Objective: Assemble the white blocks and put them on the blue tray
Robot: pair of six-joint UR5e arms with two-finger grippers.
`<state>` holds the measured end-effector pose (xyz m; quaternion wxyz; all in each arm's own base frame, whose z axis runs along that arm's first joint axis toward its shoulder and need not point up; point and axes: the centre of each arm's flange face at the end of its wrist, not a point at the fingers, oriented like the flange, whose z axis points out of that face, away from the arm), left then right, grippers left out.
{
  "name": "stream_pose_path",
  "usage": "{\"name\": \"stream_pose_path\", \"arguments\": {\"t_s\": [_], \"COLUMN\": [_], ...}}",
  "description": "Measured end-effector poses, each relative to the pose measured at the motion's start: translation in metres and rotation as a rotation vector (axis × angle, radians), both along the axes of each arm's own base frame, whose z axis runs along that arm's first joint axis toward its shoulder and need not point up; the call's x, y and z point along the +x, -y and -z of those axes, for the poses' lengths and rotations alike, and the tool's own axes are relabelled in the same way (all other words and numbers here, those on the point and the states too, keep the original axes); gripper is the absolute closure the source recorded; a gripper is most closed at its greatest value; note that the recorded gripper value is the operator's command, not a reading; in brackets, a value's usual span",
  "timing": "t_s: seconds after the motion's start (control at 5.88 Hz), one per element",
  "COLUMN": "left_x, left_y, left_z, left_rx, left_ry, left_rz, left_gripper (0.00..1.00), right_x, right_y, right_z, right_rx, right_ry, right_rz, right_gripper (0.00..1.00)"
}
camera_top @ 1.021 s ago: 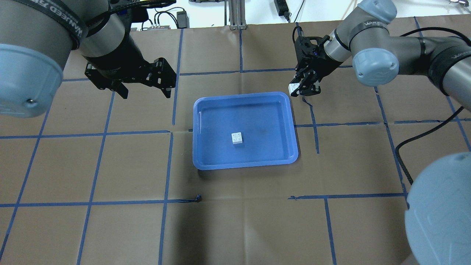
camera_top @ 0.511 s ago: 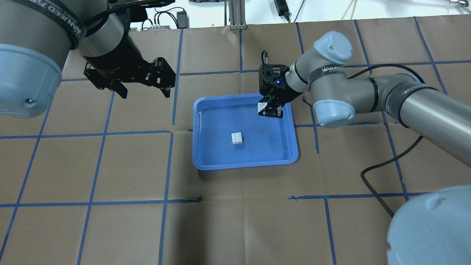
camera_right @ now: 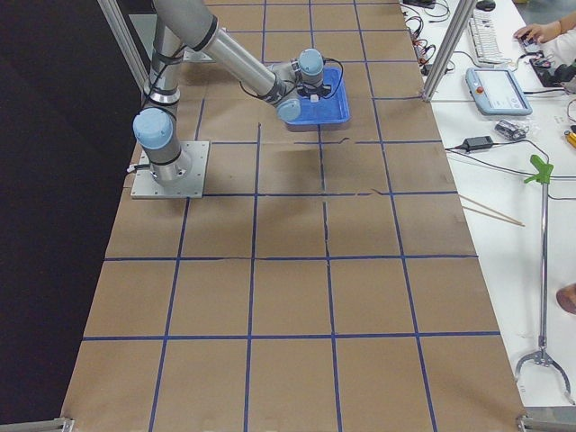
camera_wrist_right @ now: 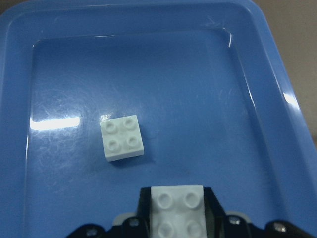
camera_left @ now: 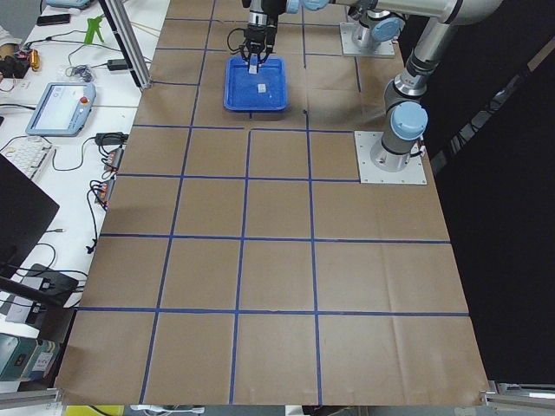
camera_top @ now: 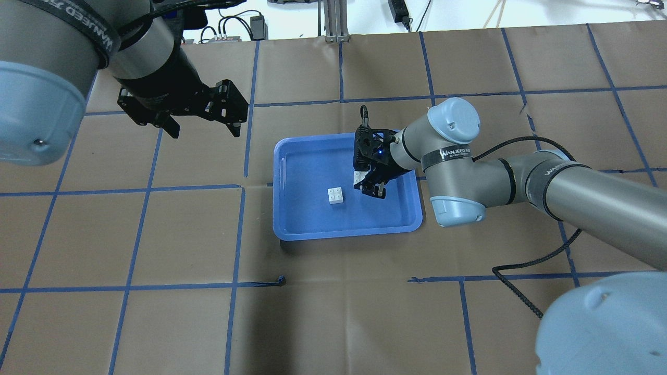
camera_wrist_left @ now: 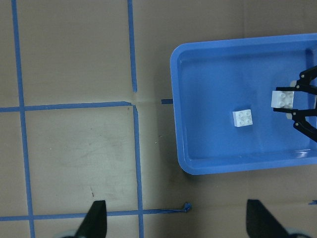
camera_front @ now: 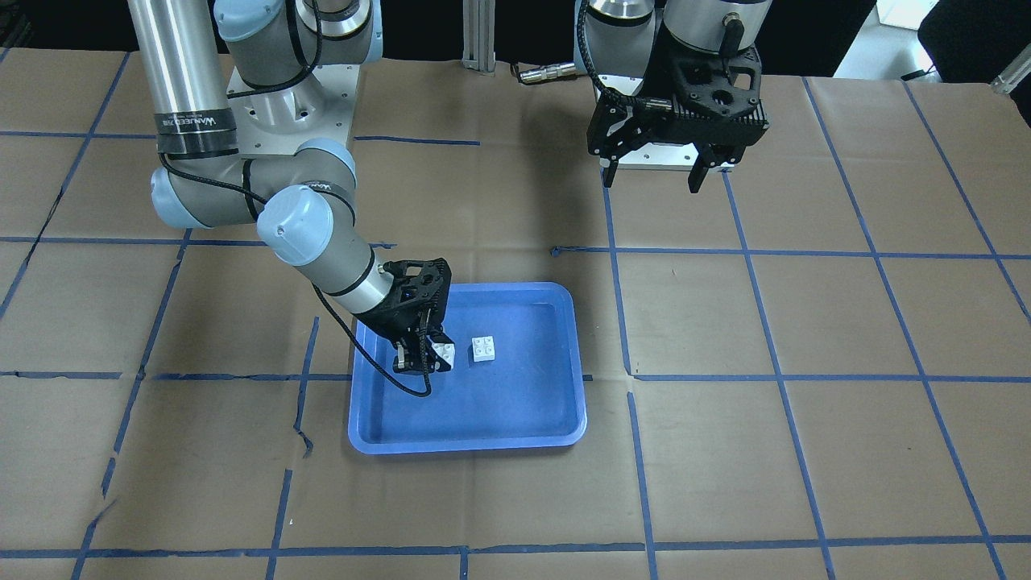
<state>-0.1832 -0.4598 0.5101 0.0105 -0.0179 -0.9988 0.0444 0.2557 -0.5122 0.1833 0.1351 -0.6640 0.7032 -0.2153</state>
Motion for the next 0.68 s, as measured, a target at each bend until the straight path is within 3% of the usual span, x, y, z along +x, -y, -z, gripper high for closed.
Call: {"name": "stream_pose_path", "arguments": {"t_s": [0.68], "left_x": [0.0018], "left_y": [0.0013], "left_z": [-0.0013], "left_rx": [-0.006], "left_ry": [-0.002], "left_rz": [-0.004], "left_gripper": [0.01], "right_x": [0.0157], "right_y": [-0.008], "right_z": [0.0159], "right_rx": [0.02], "right_ry": [-0.001], "right_rz": [-0.024], "right_gripper": [0.69]}}
